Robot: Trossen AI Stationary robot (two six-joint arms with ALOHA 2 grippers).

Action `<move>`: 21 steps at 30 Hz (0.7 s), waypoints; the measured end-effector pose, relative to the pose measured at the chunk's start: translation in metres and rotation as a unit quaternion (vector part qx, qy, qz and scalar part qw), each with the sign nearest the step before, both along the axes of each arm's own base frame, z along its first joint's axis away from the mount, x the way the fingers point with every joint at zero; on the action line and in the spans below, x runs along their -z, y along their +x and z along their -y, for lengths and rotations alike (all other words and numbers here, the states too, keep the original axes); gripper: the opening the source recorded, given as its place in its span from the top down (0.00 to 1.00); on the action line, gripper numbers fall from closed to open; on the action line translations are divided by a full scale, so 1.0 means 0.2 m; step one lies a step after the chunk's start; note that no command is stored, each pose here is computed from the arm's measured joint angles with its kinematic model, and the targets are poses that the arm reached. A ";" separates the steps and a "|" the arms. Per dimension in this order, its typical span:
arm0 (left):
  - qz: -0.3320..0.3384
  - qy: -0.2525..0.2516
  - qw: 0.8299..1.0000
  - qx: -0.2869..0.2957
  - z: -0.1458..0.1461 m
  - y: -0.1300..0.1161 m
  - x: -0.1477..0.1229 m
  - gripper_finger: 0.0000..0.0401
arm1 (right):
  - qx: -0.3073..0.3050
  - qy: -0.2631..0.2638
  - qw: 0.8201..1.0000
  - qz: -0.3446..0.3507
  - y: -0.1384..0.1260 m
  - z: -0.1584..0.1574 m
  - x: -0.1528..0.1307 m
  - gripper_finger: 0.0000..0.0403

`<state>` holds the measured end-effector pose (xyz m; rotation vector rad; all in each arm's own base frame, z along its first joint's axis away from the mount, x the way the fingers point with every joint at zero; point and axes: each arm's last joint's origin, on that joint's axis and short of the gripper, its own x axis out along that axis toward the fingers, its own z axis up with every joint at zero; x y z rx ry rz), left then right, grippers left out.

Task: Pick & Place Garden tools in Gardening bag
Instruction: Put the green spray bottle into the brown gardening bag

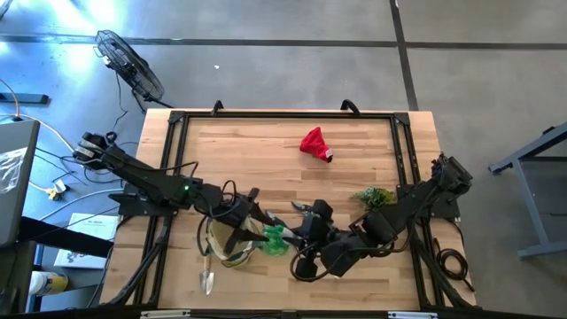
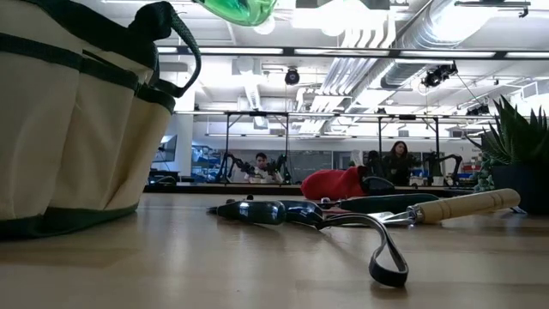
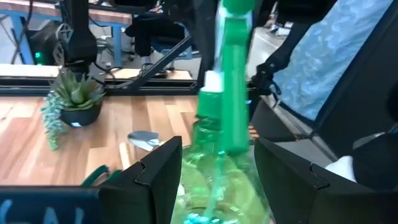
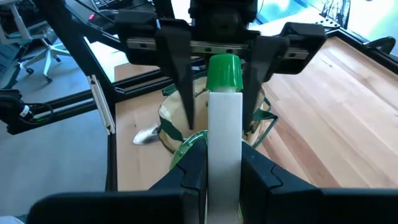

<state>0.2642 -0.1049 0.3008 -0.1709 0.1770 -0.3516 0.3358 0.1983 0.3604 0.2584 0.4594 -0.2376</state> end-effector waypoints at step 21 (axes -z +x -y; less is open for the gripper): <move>-0.006 0.028 1.000 0.006 0.07 0.17 0.05 0.51 | -0.012 -0.006 1.000 0.011 0.07 0.09 -0.02 0.88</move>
